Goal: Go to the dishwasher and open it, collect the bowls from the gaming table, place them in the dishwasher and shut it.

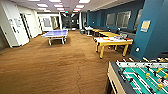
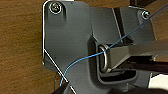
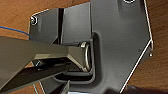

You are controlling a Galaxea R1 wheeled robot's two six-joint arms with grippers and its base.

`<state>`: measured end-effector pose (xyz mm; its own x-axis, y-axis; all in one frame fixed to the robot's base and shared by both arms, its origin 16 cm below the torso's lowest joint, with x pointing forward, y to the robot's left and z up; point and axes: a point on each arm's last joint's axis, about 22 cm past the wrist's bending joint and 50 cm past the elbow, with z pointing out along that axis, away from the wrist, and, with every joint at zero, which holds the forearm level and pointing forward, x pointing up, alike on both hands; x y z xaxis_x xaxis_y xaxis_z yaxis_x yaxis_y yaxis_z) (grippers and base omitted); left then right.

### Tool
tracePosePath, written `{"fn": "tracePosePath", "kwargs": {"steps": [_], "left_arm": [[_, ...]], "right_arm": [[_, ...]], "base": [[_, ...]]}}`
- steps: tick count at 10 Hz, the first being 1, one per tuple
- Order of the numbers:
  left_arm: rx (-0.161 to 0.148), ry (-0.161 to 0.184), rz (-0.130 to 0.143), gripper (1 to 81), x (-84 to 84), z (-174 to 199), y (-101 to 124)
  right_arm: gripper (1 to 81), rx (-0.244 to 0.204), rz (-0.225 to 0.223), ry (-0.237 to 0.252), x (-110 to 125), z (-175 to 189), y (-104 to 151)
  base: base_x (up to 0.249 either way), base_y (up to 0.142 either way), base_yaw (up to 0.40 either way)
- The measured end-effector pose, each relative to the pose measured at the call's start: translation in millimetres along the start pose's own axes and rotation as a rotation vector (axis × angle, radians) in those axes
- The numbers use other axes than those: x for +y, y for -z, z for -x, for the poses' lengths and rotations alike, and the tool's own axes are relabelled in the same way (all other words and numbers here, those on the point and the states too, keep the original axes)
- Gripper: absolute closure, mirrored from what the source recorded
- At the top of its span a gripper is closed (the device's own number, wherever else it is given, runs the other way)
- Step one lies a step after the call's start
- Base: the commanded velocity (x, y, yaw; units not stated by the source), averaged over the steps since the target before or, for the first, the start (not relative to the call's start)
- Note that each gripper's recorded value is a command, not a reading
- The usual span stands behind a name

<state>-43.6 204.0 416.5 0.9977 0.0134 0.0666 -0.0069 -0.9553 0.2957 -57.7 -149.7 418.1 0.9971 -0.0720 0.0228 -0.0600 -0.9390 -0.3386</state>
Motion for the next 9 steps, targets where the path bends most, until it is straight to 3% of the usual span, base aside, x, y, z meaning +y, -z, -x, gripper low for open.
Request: {"fn": "tracePosePath", "kwargs": {"steps": [2, 9], "left_arm": [[0.034, -0.007, 0.003, 1.0, 1.9, -21, -2], [0.026, -0.005, 0.004, 1.0, 2.7, -15, -2]], "right_arm": [[1.0, 0.036, -0.003, 0.008, -1, -23, -1], [1.0, 0.028, -0.004, 0.005, -1, -16, -1]], "base": [[0.195, 0.000, 0.000], [0.209, 0.000, 0.000]]}}
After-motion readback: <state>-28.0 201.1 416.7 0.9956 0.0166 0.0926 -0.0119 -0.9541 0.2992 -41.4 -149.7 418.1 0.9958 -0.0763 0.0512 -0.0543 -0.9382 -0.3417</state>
